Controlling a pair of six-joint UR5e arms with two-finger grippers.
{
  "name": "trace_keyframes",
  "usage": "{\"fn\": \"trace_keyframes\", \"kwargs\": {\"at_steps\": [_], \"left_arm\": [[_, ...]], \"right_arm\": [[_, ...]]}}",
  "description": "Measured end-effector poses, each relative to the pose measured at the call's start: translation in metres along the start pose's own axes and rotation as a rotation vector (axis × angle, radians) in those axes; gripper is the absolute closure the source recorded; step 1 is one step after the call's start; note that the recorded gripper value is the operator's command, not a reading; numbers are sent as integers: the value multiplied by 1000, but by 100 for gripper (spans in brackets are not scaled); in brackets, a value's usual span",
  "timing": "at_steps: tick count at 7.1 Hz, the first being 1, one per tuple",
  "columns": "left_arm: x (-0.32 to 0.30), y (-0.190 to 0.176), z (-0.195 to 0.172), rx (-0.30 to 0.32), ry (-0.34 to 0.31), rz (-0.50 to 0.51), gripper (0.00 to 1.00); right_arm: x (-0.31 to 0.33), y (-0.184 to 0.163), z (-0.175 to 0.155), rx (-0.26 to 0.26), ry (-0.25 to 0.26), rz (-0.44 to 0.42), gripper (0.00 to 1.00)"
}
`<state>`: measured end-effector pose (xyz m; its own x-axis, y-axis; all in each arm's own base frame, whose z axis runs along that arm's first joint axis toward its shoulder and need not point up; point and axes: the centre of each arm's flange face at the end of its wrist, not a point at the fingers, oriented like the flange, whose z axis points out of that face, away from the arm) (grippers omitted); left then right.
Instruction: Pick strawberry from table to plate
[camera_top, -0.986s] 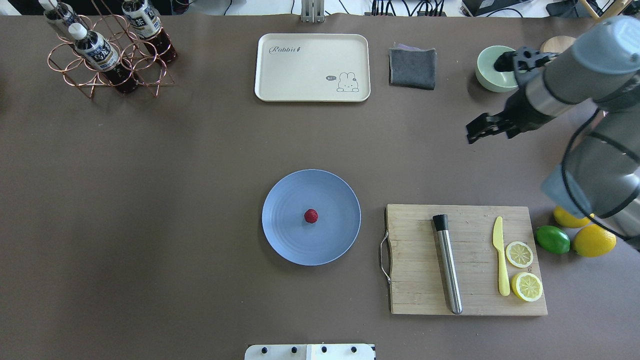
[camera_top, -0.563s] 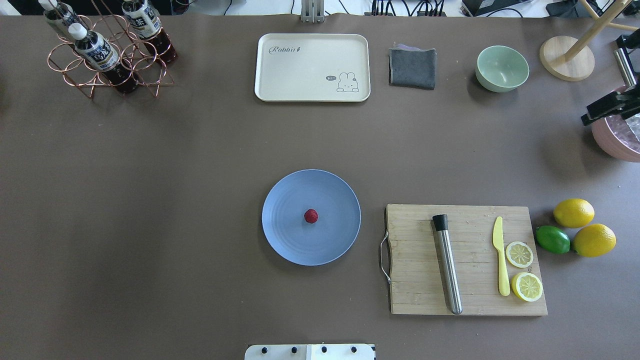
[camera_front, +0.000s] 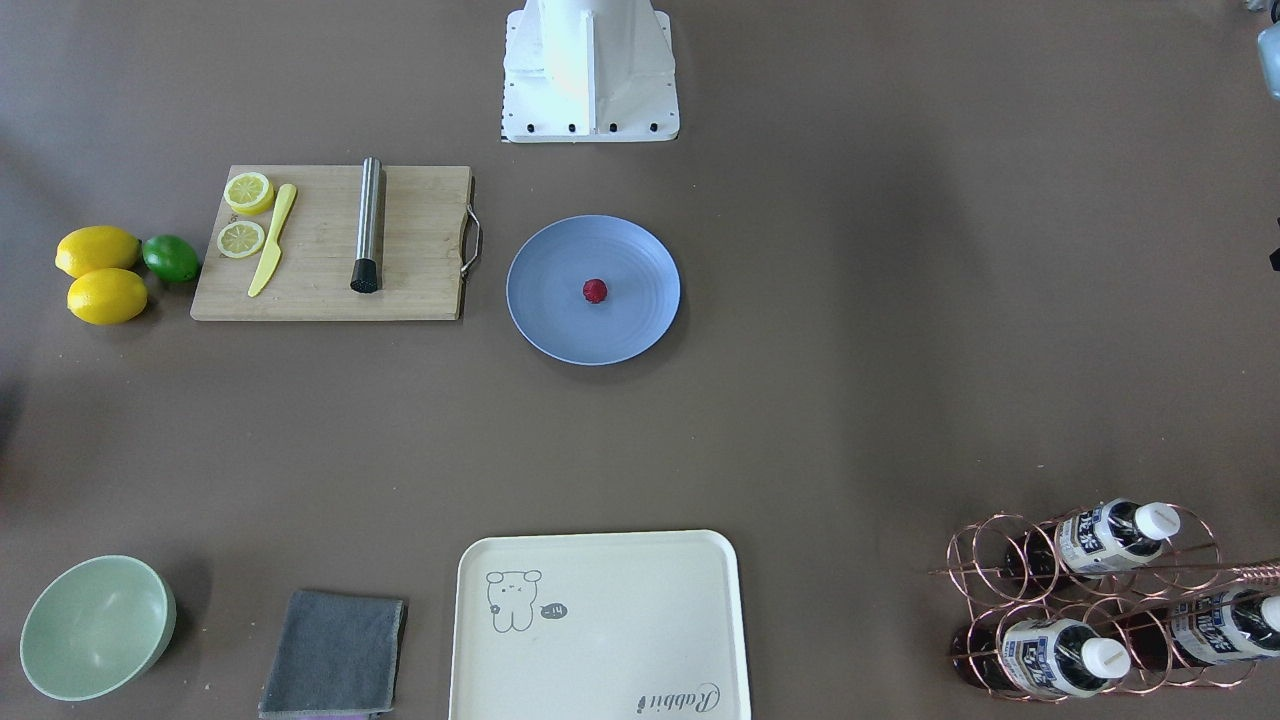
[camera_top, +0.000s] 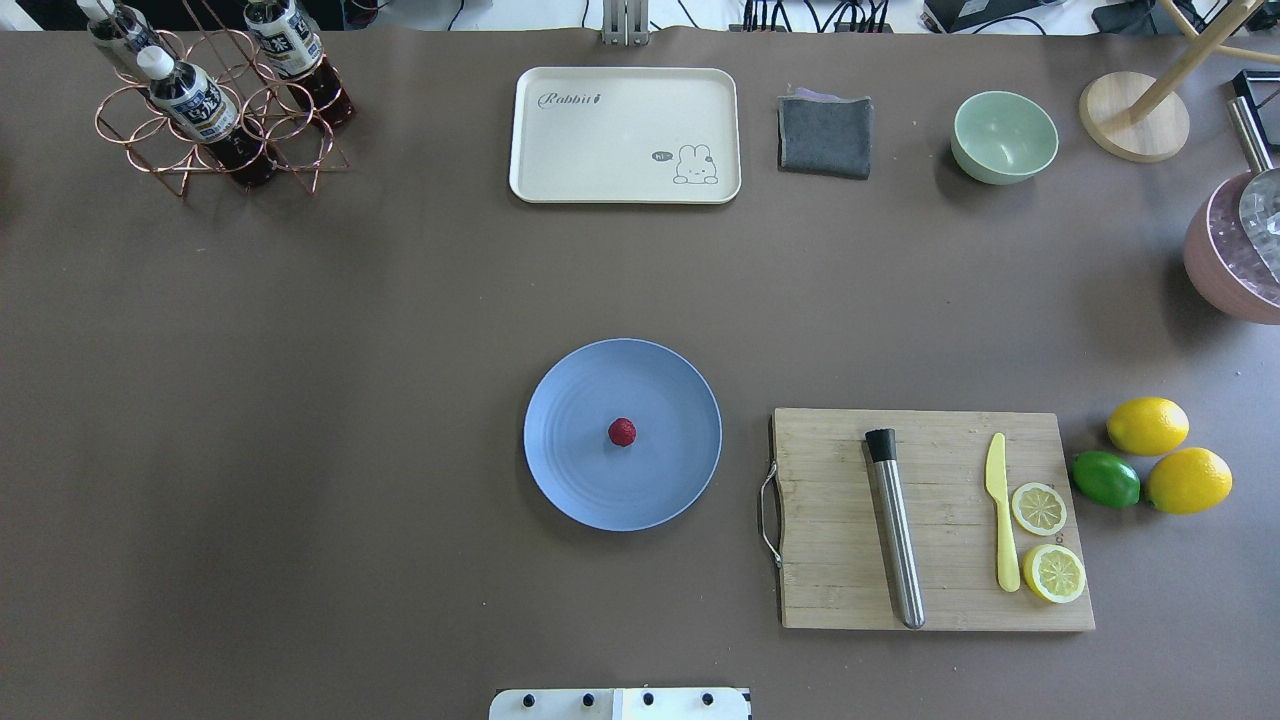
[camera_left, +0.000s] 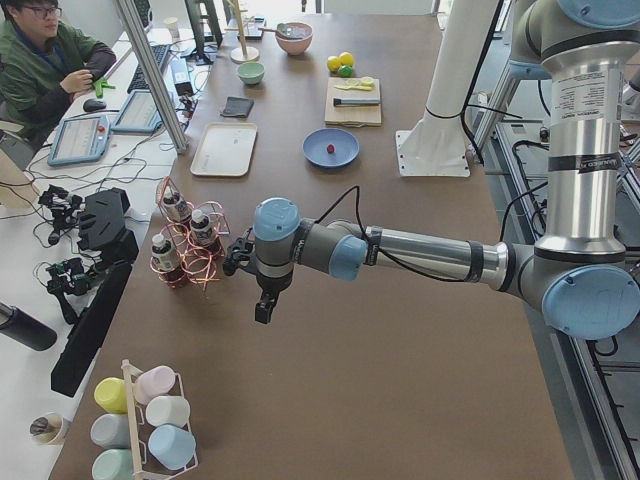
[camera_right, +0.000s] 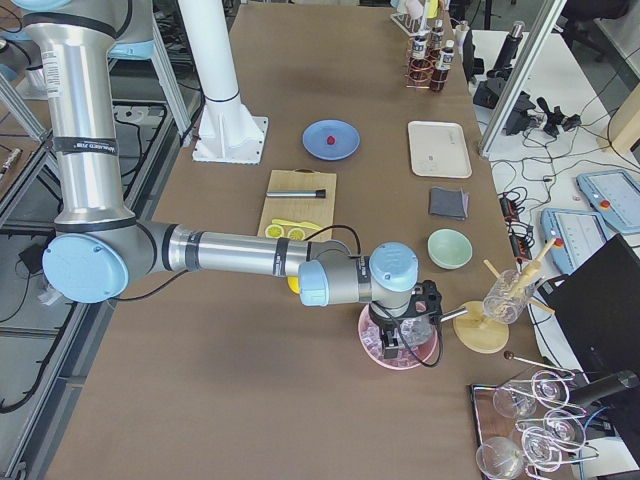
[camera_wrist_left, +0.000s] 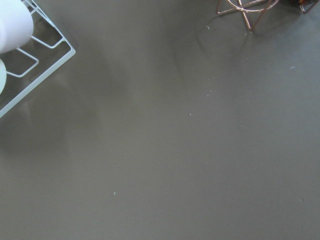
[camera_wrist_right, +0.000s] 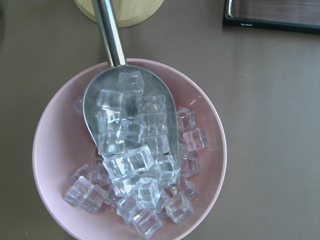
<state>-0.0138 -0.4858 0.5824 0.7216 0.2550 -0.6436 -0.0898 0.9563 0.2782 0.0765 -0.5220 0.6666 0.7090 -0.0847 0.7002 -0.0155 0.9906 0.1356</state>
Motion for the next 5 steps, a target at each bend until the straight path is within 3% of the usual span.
{"fn": "trace_keyframes", "kwargs": {"at_steps": [5], "left_arm": [[-11, 4, -7, -2, -4, -36, 2]], "right_arm": [[-17, -1, -43, -5, -2, 58, 0]]}}
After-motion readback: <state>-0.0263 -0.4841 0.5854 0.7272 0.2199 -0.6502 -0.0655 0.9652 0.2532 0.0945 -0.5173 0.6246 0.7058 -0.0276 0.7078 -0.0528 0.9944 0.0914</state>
